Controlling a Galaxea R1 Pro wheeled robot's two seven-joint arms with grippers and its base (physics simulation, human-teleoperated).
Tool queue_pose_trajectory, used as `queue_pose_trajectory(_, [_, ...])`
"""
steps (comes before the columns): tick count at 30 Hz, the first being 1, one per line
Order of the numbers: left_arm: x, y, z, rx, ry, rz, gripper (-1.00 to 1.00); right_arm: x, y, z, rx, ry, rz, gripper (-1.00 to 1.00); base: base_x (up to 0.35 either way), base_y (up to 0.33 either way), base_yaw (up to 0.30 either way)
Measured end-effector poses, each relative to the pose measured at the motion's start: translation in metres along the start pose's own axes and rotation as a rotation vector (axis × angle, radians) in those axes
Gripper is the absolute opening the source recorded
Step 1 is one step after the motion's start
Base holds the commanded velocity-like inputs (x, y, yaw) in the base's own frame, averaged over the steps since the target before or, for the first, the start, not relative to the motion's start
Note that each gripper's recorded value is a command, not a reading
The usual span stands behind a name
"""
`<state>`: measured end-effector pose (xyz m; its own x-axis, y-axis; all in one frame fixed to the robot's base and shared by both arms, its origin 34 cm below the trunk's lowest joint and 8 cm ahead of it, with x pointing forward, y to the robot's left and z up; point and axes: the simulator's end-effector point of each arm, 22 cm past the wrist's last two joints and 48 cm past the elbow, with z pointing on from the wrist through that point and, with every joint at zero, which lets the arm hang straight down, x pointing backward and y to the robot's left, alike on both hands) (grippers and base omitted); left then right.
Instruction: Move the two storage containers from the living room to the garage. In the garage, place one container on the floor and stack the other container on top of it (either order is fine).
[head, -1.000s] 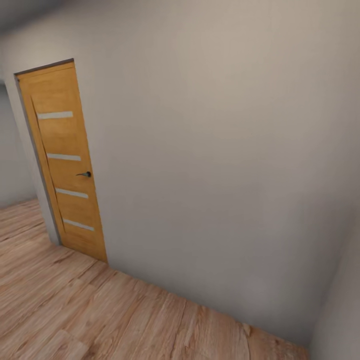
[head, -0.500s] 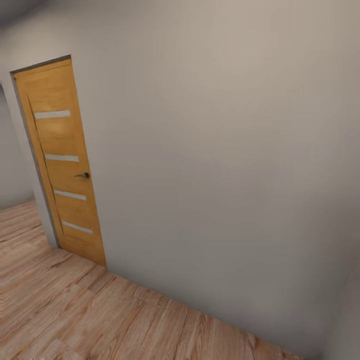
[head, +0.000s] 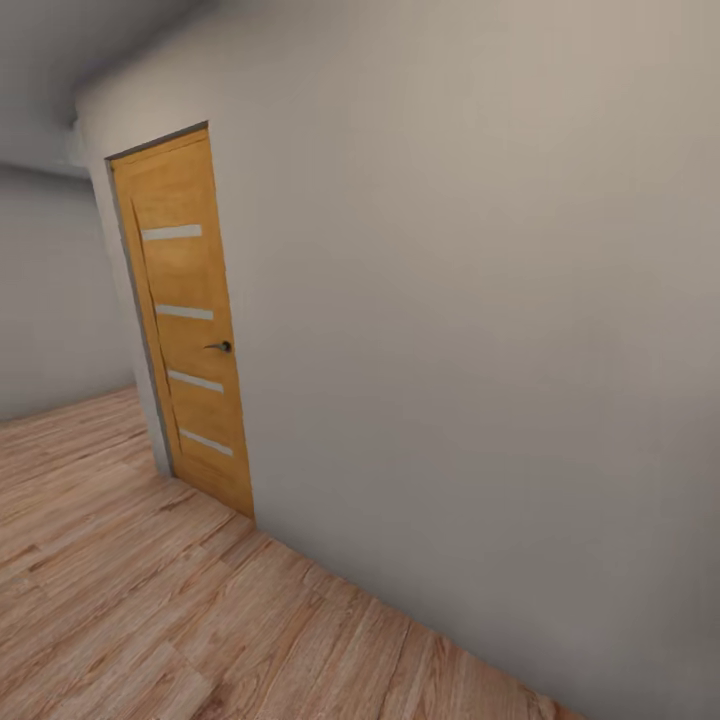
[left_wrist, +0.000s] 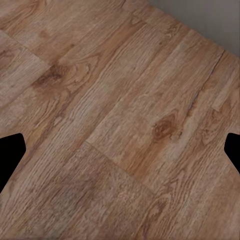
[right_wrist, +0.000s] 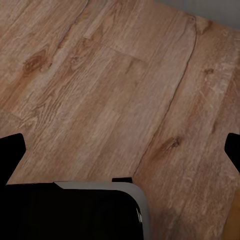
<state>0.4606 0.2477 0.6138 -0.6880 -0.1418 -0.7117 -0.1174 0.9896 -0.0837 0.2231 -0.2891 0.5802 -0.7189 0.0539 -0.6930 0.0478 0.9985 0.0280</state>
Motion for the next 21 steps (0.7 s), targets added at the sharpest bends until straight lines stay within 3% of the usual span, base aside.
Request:
queue_pose_trajectory(13, [-0.0003, -0.0009, 0.0000, 0.001, -0.001, -0.001, 1.00, 0.0000, -0.0001, -0.0001, 0.001, 0.000, 0.001, 1.00, 0.000, 0.000, 0.030])
queue_pose_trajectory(21, [-0.0002, -0.0008, 0.0000, 0.001, -0.001, 0.000, 1.00, 0.0000, -0.0002, 0.0000, 0.001, 0.000, 0.001, 1.00, 0.000, 0.000, 0.236])
